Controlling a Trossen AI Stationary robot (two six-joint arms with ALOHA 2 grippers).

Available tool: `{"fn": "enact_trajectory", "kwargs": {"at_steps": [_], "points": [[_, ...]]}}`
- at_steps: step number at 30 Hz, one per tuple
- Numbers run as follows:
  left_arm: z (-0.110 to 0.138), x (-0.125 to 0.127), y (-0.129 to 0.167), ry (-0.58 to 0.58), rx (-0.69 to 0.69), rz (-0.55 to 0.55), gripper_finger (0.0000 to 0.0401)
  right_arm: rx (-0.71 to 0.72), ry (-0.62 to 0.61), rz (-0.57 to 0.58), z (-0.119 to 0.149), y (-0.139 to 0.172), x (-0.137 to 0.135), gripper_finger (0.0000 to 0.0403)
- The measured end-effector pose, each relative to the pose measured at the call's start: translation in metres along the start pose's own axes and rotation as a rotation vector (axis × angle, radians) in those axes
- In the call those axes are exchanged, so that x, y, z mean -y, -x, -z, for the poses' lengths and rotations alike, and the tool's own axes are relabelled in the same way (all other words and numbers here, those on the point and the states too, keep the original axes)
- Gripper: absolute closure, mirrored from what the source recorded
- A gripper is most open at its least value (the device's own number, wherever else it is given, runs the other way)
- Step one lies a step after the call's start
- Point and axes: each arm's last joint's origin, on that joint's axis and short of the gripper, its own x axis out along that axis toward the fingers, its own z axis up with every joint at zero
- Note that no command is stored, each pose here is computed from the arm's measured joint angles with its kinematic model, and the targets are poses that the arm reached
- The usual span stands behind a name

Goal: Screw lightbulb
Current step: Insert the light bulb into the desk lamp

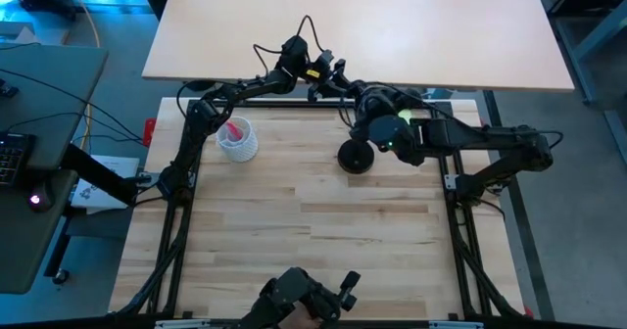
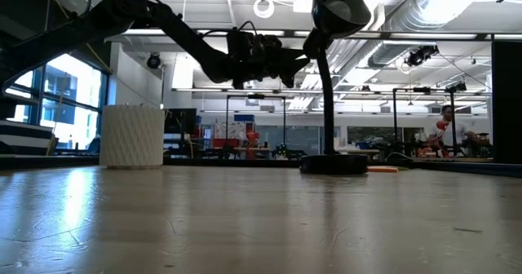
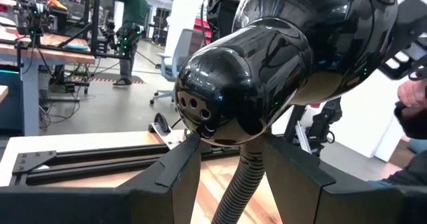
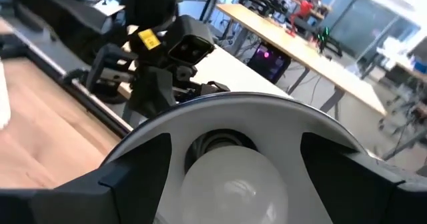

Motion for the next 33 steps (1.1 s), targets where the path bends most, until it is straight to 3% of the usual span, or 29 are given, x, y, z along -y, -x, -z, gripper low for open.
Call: {"fn": "enact_trajectory", "kwargs": {"at_steps": [9, 19, 29, 33], "points": [[0.001, 0.000, 0.000, 0.013, 0.000, -0.002, 0.0247, 0.029, 0.245, -0.050, 0.000, 0.012, -0.007, 0.0071], [0.001, -0.001, 0.000, 0.033, 0.005, -0.016, 0.0247, 0.052, 0.483, -0.217, 0.005, 0.025, -0.017, 0.0071], [0.001, -0.001, 0.000, 0.035, 0.004, -0.013, 0.0247, 0.048, 0.489, -0.211, 0.006, 0.028, -0.015, 0.0071], [0.001, -0.001, -0.001, 0.035, 0.002, -0.007, 0.0247, 0.048, 0.413, -0.248, 0.007, 0.041, 0.002, 0.0071]]}}
